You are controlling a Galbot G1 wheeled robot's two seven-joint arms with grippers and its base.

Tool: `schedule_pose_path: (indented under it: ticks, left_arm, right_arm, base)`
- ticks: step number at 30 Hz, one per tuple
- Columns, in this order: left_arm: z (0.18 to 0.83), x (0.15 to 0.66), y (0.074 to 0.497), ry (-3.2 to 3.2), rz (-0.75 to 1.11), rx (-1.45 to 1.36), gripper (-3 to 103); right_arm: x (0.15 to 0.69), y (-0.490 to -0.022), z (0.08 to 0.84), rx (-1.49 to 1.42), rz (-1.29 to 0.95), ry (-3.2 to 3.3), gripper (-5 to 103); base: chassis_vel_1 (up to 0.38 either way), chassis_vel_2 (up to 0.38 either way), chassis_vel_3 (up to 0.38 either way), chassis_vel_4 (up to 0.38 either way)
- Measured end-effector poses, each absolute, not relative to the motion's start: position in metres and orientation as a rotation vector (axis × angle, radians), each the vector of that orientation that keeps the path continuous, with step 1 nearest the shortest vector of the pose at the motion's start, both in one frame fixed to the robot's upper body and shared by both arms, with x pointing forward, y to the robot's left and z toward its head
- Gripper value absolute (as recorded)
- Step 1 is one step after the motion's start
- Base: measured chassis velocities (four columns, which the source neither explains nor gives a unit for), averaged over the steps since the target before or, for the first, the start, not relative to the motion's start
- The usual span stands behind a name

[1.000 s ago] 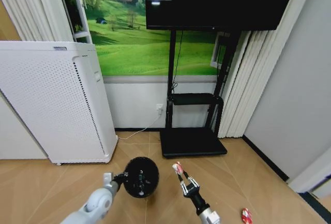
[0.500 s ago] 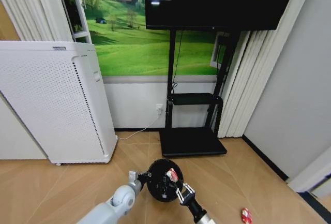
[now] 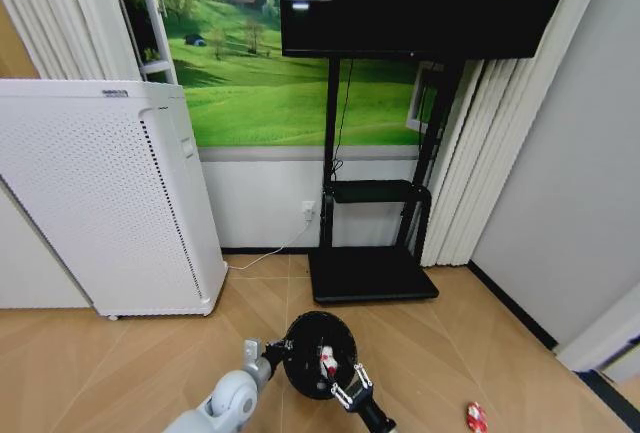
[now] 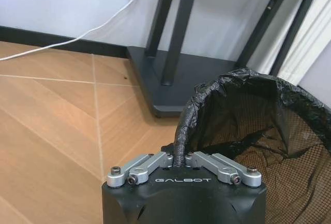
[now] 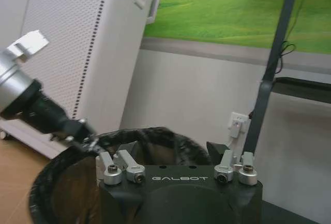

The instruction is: Pick up the trash bin and place the garbage on the floor into it.

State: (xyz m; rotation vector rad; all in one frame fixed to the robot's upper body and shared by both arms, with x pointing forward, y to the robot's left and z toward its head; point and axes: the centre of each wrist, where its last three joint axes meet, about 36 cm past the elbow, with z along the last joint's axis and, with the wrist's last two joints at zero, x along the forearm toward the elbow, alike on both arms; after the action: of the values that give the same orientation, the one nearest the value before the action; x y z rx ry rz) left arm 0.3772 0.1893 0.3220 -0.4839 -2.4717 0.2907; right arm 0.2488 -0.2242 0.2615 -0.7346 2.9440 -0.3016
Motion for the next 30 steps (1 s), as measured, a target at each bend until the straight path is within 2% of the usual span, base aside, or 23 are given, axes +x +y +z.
schedule_pose_path:
  ticks: [1, 3, 4, 5, 7, 8, 14, 15, 26, 30]
  left_arm:
    - [0.322, 0.377, 0.189, -2.472, 0.291, -0.484, 4]
    - [0.328, 0.376, 0.199, -2.493, 0.317, -0.426, 4]
    - [0.328, 0.376, 0.199, -2.493, 0.317, -0.426, 4]
    - [0.337, 0.373, 0.205, -2.505, 0.356, -0.372, 4]
    - [0.342, 0.371, 0.21, -2.513, 0.39, -0.336, 4]
    - [0.35, 0.366, 0.218, -2.522, 0.439, -0.28, 4]
    - [0.363, 0.354, 0.256, -2.54, 0.52, -0.058, 4]
    - [0.367, 0.348, 0.274, -2.547, 0.537, 0.031, 4]
    - [0.384, 0.318, 0.312, -2.566, 0.588, 0.22, 4]
    - [0.389, 0.309, 0.33, -2.591, 0.576, 0.299, 4]
  right_arm:
    - [0.249, -0.224, 0.262, -0.735, -0.302, 2.944, 75]
    - [0.252, -0.223, 0.268, -0.644, -0.233, 2.956, 86]
    - [0.252, -0.223, 0.268, -0.644, -0.233, 2.956, 86]
    - [0.252, -0.223, 0.272, -0.609, -0.193, 2.961, 96]
    - [0.251, -0.222, 0.276, -0.583, -0.172, 2.962, 96]
    - [0.252, -0.221, 0.28, -0.541, -0.154, 2.959, 100]
    - [0.252, -0.221, 0.282, -0.49, -0.142, 2.96, 100]
    - [0.251, -0.221, 0.28, -0.481, -0.151, 2.965, 100]
    - [0.243, -0.226, 0.275, -0.462, -0.199, 2.991, 100]
    - [0.25, -0.232, 0.269, -0.348, -0.273, 3.061, 100]
  base:
    - [0.0, 0.0, 0.0, 0.0]
    - [0.0, 0.0, 0.0, 0.0]
    - [0.0, 0.0, 0.0, 0.0]
    - [0.0, 0.0, 0.0, 0.0]
    - [0.0, 0.0, 0.0, 0.0]
    - [0.0, 0.0, 0.0, 0.0]
    - [-0.007, -0.008, 0.011, 0.01]
    - [-0.08, -0.078, 0.114, 0.114]
    - [-0.154, -0.172, 0.167, 0.179]
    - [-0.266, -0.263, 0.263, 0.259]
